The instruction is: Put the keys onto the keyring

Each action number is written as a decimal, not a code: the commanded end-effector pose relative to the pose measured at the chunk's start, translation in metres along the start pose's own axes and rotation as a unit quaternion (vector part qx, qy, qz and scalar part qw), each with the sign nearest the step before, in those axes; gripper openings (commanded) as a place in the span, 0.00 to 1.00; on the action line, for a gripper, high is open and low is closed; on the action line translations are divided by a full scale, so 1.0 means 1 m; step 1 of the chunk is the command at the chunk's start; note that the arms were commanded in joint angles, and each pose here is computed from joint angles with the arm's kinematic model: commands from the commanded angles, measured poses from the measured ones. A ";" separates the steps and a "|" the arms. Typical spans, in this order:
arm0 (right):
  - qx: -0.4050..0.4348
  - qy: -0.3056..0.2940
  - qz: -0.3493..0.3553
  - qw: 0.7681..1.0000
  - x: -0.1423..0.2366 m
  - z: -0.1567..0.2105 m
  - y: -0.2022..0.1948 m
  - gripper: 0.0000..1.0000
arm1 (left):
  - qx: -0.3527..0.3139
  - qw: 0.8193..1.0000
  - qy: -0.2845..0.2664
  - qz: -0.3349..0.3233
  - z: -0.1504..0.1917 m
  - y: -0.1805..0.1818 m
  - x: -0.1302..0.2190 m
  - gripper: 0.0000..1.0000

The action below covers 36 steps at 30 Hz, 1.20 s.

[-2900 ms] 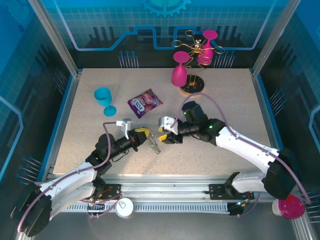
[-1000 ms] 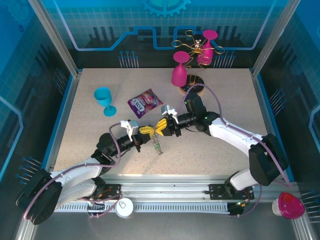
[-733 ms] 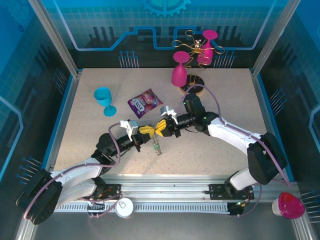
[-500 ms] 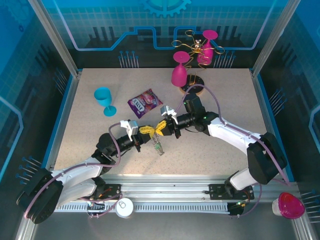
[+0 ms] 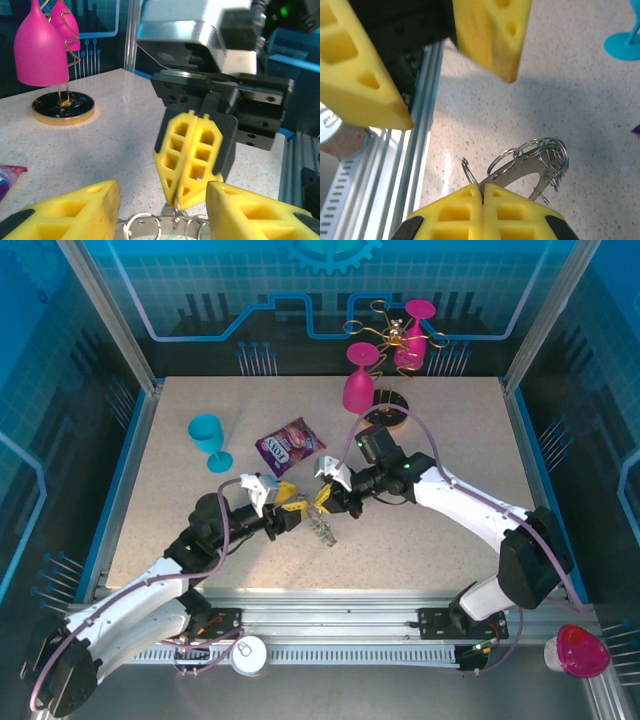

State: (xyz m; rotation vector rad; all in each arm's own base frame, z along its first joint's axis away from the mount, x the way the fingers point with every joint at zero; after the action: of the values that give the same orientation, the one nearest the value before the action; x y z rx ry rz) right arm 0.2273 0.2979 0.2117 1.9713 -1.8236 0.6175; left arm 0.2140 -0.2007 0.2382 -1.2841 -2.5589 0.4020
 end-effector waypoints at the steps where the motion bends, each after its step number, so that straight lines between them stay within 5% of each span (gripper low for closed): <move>1: 0.036 0.074 0.001 0.997 0.001 0.004 0.007 0.00 | -0.018 0.996 0.082 -0.030 0.020 0.009 0.001 0.46; 8: 0.057 0.119 0.006 0.991 -0.001 -0.004 0.008 0.00 | -0.033 0.991 0.132 -0.005 0.032 0.005 -0.004 0.42; 24: 0.071 0.136 0.003 0.988 -0.009 -0.023 0.012 0.00 | -0.038 0.992 0.116 0.021 0.032 0.002 -0.012 0.40; 31: 0.074 0.136 0.001 0.988 -0.012 -0.025 0.014 0.00 | -0.038 0.994 0.101 0.029 0.028 0.001 -0.016 0.27; 36: 0.073 0.130 0.000 0.989 -0.011 -0.029 0.015 0.00 | -0.041 0.992 0.109 0.037 0.030 -0.001 -0.015 0.08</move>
State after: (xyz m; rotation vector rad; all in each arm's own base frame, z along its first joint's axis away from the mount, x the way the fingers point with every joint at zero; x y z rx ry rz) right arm 0.2185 0.3134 0.2199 1.8260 -1.6786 1.0044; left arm 0.2097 -0.2147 0.1981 -1.3212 -2.3408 0.1623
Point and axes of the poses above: each hand's point on the last joint's axis, 136 mm out from that joint toward the fingers, its own x axis back along the fingers, its own y axis along the line the jaws close on, z = x × y, the point moved 3 cm from there along x, back along the fingers, and after that the axes turned 12 degrees about x, right-handed, at the moved point
